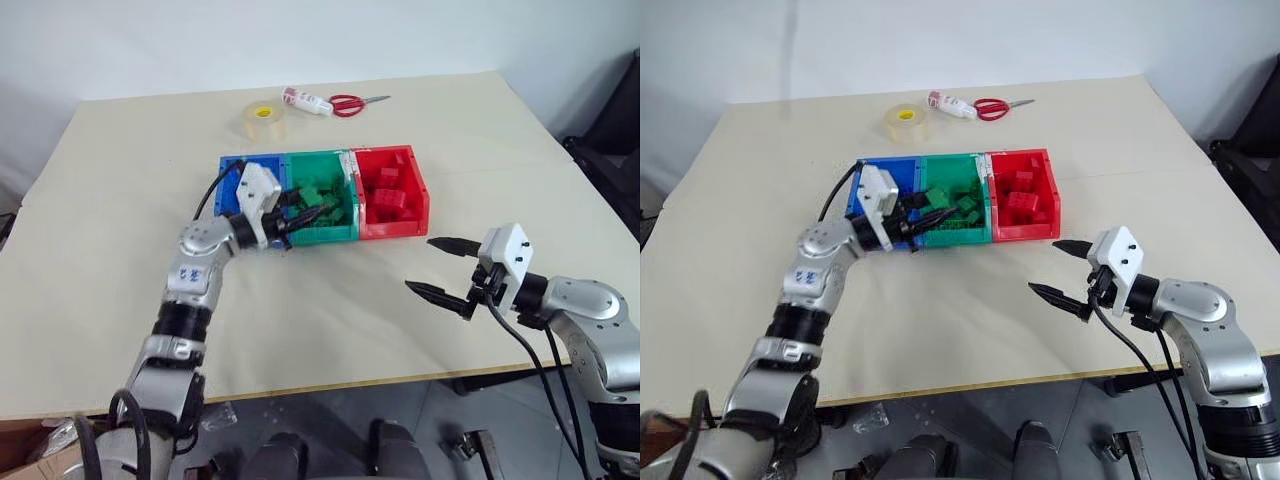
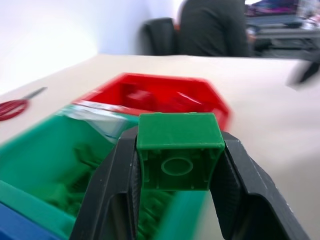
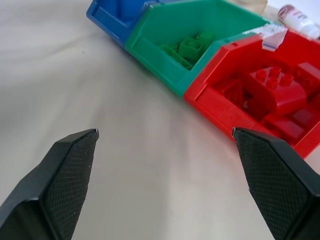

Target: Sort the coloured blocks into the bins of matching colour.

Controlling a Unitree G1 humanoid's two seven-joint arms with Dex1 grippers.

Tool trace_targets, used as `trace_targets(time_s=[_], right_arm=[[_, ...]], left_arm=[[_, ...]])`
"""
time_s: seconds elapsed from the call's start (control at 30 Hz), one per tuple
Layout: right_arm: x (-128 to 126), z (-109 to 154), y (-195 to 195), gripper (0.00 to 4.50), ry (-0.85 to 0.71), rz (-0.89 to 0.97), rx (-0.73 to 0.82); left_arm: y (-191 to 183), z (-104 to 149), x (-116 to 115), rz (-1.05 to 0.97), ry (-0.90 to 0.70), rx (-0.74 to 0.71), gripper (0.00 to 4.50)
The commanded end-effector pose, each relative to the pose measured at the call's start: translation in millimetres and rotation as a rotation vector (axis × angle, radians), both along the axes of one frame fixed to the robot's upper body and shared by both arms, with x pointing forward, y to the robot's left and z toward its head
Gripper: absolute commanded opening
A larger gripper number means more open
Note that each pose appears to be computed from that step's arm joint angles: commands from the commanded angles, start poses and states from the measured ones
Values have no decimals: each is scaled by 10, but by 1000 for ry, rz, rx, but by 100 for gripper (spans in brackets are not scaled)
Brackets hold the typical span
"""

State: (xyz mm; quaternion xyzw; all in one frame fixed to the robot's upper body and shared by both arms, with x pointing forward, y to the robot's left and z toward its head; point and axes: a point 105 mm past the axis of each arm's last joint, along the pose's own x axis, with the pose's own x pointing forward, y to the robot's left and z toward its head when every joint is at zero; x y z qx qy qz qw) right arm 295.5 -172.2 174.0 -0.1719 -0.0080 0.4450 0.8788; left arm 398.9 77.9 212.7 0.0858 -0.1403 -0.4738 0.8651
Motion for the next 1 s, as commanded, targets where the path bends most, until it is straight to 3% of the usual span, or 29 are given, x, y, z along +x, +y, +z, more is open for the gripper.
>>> trace_targets(time_s=[0.03,0.27,0.53,0.77,1.0], right_arm=[[-29,141,54,450,-59,13,22],[-4,148,61,450,-62,20,23],[82,162,-12,450,-51,78,-30],[231,108,-266,450,-8,101,-107],[312,109,-450,450,4,137,-126]], left_arm=[[-35,153,84,14,-60,-3,242],[49,132,147,37,-78,23,449],[550,-39,-346,-105,-8,94,449],[1455,-412,-725,76,206,137,449],[1737,-490,-928,112,187,163,449]])
